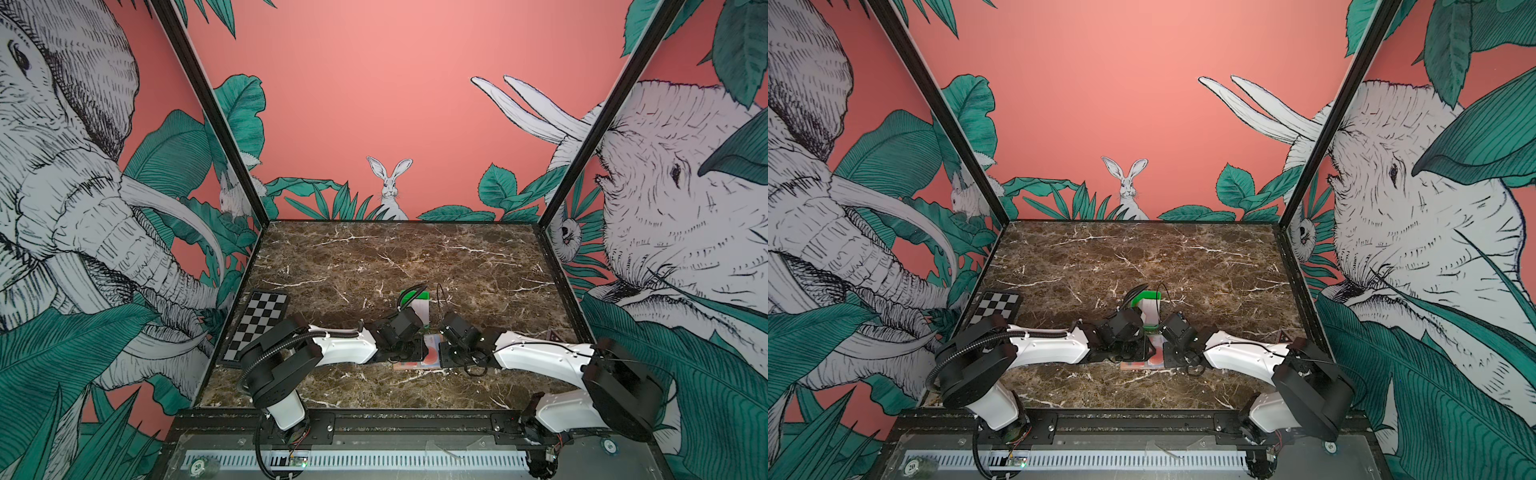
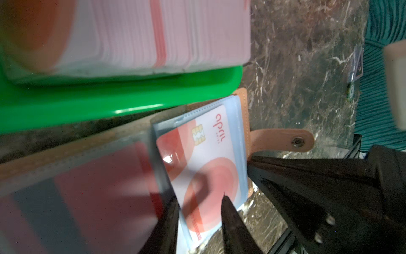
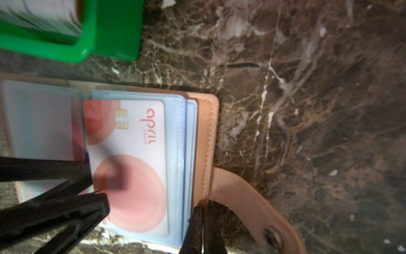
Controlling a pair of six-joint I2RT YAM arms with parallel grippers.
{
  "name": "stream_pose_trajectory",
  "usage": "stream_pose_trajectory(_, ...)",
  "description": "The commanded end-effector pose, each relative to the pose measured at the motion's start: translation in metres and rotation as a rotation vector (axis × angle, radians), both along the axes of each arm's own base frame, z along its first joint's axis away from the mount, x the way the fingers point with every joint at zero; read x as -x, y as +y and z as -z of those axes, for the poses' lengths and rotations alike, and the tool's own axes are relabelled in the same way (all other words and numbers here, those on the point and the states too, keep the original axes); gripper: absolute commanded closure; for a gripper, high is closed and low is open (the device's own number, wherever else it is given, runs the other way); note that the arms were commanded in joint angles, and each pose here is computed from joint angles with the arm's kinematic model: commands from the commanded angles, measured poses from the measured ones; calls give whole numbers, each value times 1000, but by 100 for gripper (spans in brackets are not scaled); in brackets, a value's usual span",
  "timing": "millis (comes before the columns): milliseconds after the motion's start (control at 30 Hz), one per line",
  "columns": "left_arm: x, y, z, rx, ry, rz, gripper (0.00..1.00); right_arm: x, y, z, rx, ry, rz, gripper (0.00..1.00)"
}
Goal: Insert credit cards into a card holder
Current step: Insert the credit card into the card slot.
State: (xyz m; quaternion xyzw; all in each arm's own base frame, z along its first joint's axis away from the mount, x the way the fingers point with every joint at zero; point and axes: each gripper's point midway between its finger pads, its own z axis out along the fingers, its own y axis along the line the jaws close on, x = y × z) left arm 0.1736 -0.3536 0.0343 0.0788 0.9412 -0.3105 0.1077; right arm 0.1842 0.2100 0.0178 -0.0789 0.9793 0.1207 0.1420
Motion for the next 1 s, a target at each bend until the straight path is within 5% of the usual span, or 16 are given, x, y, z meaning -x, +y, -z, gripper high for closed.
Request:
stream_pose_trajectory(0, 0, 6, -5, -43, -29, 7, 68, 10, -3, 11, 13, 32, -12, 97)
stream_pose_trajectory(967, -2, -11, -10, 13, -41, 48, 65, 10, -2, 9, 14, 30, -18, 97)
